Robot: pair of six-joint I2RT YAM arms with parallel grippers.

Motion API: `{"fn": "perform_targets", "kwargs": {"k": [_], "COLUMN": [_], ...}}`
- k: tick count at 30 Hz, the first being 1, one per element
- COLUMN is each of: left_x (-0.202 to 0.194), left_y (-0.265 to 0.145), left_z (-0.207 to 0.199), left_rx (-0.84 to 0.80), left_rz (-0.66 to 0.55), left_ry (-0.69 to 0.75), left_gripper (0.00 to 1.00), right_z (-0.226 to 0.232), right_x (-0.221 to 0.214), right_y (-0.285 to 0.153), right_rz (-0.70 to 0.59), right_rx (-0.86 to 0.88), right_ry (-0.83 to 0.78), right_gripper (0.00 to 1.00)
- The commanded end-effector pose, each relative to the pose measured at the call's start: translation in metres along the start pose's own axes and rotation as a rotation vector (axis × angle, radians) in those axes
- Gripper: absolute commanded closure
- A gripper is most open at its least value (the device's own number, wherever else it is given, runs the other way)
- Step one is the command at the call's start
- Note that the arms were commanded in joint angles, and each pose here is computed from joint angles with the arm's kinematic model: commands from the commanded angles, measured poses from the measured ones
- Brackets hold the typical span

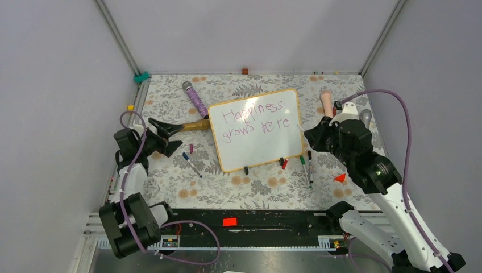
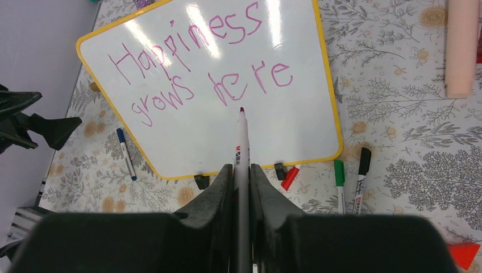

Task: Write a sentence on the whiteboard
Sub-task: Pick up the pen cap from the center of the board.

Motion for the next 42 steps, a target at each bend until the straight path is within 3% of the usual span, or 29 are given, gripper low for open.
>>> {"fn": "perform_targets", "kwargs": {"k": [1, 5, 9, 13, 16, 18, 19, 21, 24, 28, 31, 33, 37, 42], "left_x": [0.009, 0.006, 0.005, 0.030, 0.041, 0.045, 0.039, 0.019, -0.005, -0.008, -0.011, -0.024, -0.031, -0.029], "left_y": [0.001, -0.007, -0.007, -0.039, -0.067, -0.078, -0.075, -0.053, -0.023, 0.003, 0.024, 0.042, 0.063, 0.079], "left_z": [-0.021, -0.020, -0.023, -0.064, -0.088, -0.053, -0.034, -0.027, -0.022, -0.011, 0.002, 0.015, 0.039, 0.062], "left_rx": [-0.048, 0.337, 0.497, 0.555, 0.486, 0.617, 0.659, 0.591, 0.520, 0.544, 0.542, 0.543, 0.608, 0.672], "left_rz": [-0.010, 0.105, 0.139, -0.113, -0.346, -0.480, -0.472, -0.299, -0.059, 0.132, 0.241, 0.344, 0.407, 0.384], "left_ry": [0.005, 0.417, 0.539, 0.656, 0.760, 0.624, 0.562, 0.620, 0.599, 0.576, 0.540, 0.514, 0.552, 0.602], "left_gripper": [0.01, 0.01, 0.01, 0.01, 0.01, 0.01, 0.03, 0.15, 0.15, 0.14, 0.23, 0.36, 0.49, 0.47], "right_z": [0.008, 0.008, 0.008, 0.008, 0.007, 0.006, 0.006, 0.008, 0.007, 0.006, 0.004, 0.002, 0.000, -0.003], "right_x": [0.014, 0.016, 0.011, 0.007, 0.006, 0.006, 0.005, 0.006, 0.008, 0.005, 0.000, -0.003, -0.004, -0.007], "right_y": [-0.002, 0.000, 0.005, 0.008, 0.008, 0.009, 0.010, 0.010, 0.008, 0.007, 0.007, 0.007, 0.005, 0.003], "right_rz": [-0.043, -0.042, -0.021, -0.011, -0.011, -0.008, -0.006, -0.005, -0.011, -0.005, 0.000, 0.005, 0.001, 0.008], "right_rx": [0.026, 0.020, 0.018, 0.019, 0.014, 0.012, 0.012, 0.015, 0.016, 0.017, 0.015, 0.015, 0.011, 0.004], "right_ry": [0.009, -0.009, 0.001, 0.014, 0.016, 0.015, 0.016, 0.012, 0.008, 0.009, 0.013, 0.012, 0.015, 0.016], "right_gripper": [1.00, 1.00, 1.00, 1.00, 1.00, 1.00, 1.00, 1.00, 1.00, 1.00, 1.00, 1.00, 1.00, 1.00]}}
Point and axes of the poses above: each gripper's point midway between its finger pads, its own y axis out along the fingers, its own z axis along the line the jaws close on, x = y × z, the point moved 1 cm from there along -y, back along the fingers, and after that the axes turned 7 degrees about y, right-handed, at the moved point
